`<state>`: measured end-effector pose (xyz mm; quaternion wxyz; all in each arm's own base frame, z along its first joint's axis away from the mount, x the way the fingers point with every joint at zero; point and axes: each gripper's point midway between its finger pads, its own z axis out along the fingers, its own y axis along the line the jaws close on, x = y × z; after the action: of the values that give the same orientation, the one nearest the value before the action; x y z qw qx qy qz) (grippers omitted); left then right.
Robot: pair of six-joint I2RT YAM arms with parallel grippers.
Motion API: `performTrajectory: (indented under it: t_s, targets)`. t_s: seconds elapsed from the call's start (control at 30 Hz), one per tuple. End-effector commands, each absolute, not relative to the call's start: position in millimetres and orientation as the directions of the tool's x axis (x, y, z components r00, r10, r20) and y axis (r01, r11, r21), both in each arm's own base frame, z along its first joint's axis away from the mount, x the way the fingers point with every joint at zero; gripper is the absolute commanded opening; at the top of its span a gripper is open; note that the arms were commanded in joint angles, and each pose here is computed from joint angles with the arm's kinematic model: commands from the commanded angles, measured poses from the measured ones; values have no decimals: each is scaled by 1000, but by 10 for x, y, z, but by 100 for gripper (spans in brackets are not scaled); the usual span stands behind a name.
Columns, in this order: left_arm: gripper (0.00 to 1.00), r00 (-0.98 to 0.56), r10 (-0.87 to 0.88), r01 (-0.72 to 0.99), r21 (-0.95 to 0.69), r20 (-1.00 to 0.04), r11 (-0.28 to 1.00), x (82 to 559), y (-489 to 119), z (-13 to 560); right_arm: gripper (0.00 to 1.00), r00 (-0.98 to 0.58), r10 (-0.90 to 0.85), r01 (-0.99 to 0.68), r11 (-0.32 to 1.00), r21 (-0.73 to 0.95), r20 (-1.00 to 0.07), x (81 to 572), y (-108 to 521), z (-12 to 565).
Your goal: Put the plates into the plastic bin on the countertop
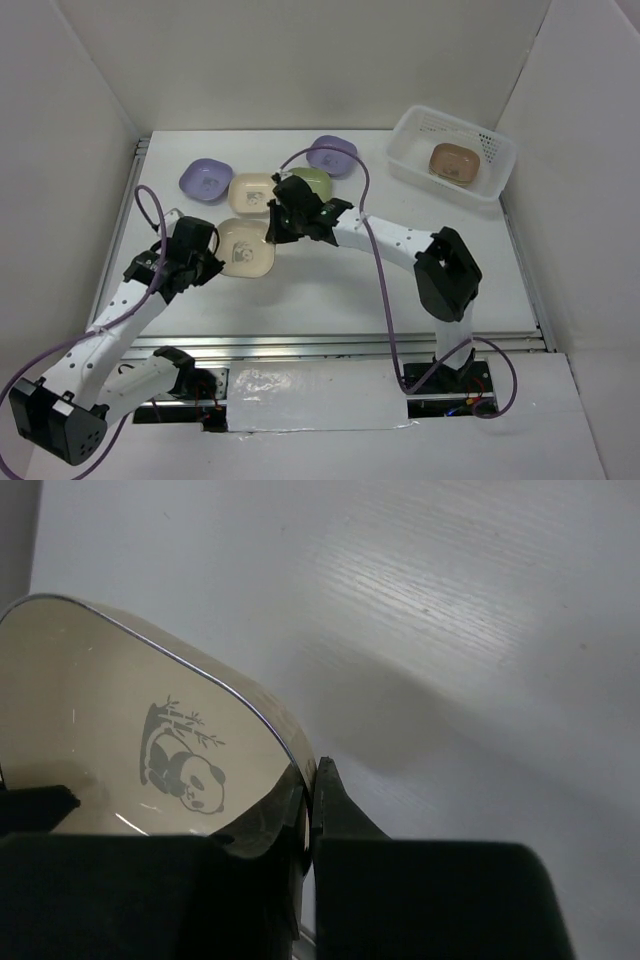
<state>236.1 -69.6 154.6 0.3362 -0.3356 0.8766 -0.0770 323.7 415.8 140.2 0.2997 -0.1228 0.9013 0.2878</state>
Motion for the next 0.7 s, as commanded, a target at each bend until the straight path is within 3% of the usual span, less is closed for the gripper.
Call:
performTrajectory:
  t_s: [0.0, 0.07, 0.1, 0.33, 0.4, 0.5, 0.67]
  targets:
    - [42, -484, -657, -434, -494, -578, 754, 2602, -875, 2038, 0, -754, 48, -313, 850, 423, -655, 3353, 3822, 1618]
    - [85, -471, -651, -437, -484, -595, 758, 2628, -855, 2110, 0, -728, 122, -222, 889, 400, -675, 3593, 3414, 1803]
    - [99, -481, -638, -446, -459, -601, 768, 2619, -835, 2091, 0, -719, 149, -181, 903, 390, -679, 3722, 3209, 1858]
    - [99, -433, -595, -427, -427, -677, 797, 2851, -708, 2270, 0, -553, 252, 231, 962, 144, -794, 5031, 668, 2646]
    - [99, -480, -568, -415, -398, -669, 818, 3007, -749, 2138, 0, -589, 225, 325, 945, 28, -776, 5260, -12, 2446]
    - [99, -504, -558, -411, -386, -659, 826, 3331, -809, 1998, 0, -579, 245, 399, 917, -8, -778, 5409, -643, 2402]
    - [99, -484, -573, -496, -331, -662, 802, 3909, -666, 1884, 0, -533, 248, 462, 886, -33, -809, 5683, -1165, 2217]
